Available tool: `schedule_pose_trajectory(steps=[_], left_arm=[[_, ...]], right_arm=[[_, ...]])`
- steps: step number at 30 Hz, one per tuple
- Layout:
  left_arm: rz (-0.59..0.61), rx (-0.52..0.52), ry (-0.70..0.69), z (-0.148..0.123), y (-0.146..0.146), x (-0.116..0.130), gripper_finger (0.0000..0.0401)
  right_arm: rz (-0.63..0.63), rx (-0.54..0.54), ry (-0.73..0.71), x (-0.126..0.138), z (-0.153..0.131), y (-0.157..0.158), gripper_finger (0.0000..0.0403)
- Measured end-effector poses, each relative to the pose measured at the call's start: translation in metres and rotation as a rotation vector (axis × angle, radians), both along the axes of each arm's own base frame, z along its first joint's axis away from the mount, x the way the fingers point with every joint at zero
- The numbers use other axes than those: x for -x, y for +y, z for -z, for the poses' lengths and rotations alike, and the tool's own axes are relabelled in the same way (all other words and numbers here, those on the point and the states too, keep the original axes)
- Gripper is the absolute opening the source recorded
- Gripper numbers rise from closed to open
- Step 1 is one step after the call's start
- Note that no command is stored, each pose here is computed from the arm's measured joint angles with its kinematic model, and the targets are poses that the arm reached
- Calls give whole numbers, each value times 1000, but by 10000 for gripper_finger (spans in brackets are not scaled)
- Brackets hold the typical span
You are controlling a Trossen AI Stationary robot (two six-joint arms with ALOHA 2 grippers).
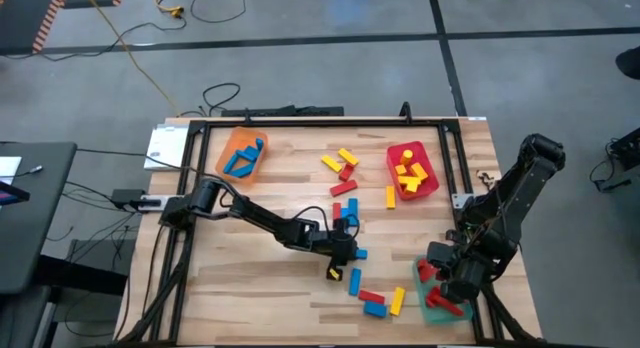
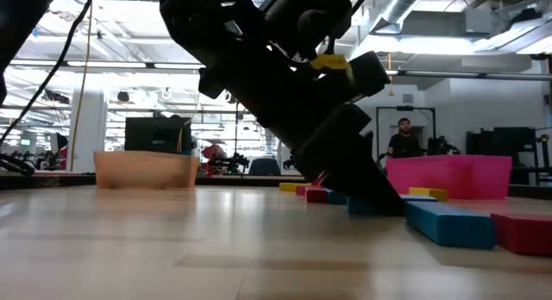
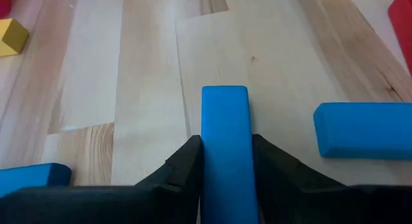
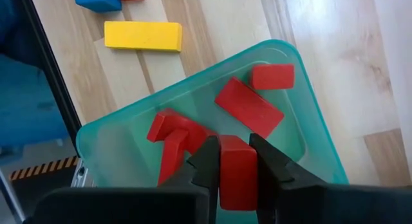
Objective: Sort blocks
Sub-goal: Put the red rectangle block into the green bin, then put the blue rectangle block into the orange bin
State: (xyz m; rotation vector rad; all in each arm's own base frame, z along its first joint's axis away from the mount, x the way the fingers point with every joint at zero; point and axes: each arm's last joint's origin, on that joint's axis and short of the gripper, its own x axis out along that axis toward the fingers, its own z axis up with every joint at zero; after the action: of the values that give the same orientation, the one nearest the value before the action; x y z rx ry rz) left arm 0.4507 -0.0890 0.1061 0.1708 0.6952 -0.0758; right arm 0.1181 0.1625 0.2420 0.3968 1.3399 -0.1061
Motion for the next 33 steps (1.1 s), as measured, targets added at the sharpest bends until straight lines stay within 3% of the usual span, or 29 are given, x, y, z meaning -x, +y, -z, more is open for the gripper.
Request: schedule_pose_trajectory(steps=[10, 17, 33], left_arm=[[39, -57, 17, -10, 2, 4, 103], [78, -116, 21, -49, 5, 15, 103], [16, -270, 94, -120, 17, 54, 103]], right_arm=[[6, 2, 4, 0, -1, 0, 139], [1, 18, 13, 1, -13, -1, 179], [-31, 108, -73, -4, -30, -7, 186]])
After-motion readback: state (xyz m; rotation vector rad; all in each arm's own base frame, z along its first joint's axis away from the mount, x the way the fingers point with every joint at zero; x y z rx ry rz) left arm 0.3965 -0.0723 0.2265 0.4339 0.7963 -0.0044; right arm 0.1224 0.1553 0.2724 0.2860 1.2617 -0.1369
